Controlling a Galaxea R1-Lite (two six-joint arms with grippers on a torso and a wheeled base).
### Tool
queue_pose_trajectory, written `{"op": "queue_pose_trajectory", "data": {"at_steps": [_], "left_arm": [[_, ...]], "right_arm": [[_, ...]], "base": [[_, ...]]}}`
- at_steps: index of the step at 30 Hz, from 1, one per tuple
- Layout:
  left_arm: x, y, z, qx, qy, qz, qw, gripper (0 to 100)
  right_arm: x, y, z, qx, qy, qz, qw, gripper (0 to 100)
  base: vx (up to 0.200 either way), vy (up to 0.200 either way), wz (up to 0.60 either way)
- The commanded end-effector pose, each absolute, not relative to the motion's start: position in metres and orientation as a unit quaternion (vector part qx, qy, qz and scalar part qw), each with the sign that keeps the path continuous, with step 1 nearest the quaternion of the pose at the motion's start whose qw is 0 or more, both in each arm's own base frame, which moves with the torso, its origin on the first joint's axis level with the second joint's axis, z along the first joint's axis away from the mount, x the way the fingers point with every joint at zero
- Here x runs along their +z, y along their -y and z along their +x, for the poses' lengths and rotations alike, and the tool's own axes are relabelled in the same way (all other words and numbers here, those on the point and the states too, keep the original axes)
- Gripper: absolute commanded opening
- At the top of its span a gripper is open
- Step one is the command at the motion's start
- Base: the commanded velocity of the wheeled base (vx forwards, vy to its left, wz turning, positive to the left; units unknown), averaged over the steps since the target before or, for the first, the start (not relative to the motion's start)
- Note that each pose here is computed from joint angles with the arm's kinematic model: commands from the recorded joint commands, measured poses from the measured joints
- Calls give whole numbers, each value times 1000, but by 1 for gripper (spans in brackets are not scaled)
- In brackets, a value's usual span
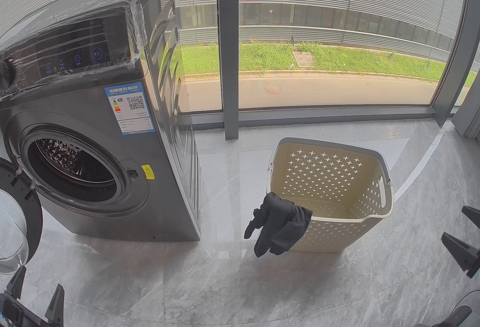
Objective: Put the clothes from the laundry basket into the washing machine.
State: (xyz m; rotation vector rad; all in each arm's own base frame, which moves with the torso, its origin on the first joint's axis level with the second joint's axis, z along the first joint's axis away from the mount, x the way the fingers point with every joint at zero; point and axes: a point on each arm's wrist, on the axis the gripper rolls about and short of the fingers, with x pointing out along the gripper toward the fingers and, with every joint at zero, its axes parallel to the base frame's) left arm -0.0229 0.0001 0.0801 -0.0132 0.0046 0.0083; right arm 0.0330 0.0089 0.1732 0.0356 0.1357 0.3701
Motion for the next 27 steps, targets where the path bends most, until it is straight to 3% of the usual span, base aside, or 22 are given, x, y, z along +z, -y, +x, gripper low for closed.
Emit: {"op": "queue_pose_trajectory", "data": {"at_steps": [1, 7, 13, 18, 27], "left_arm": [[75, 0, -23, 5, -2, -7, 1000, 100], [75, 0, -23, 5, -2, -8, 1000, 100], [75, 0, -23, 3, -2, -8, 1000, 100], [75, 0, -23, 1, -2, -5, 1000, 100], [75, 0, -23, 0, -2, -6, 1000, 100]], "right_arm": [[159, -55, 149, 303, -229, 53, 923, 100], [144, -104, 171, 277, -252, 91, 923, 100], [122, -118, 201, 247, -255, 85, 931, 100], [98, -130, 231, 191, -282, 70, 938, 100], [70, -149, 256, 186, -313, 53, 930, 100]], "base": [[0, 0, 0], [0, 0, 0], [0, 0, 0], [0, 0, 0], [0, 0, 0]]}}
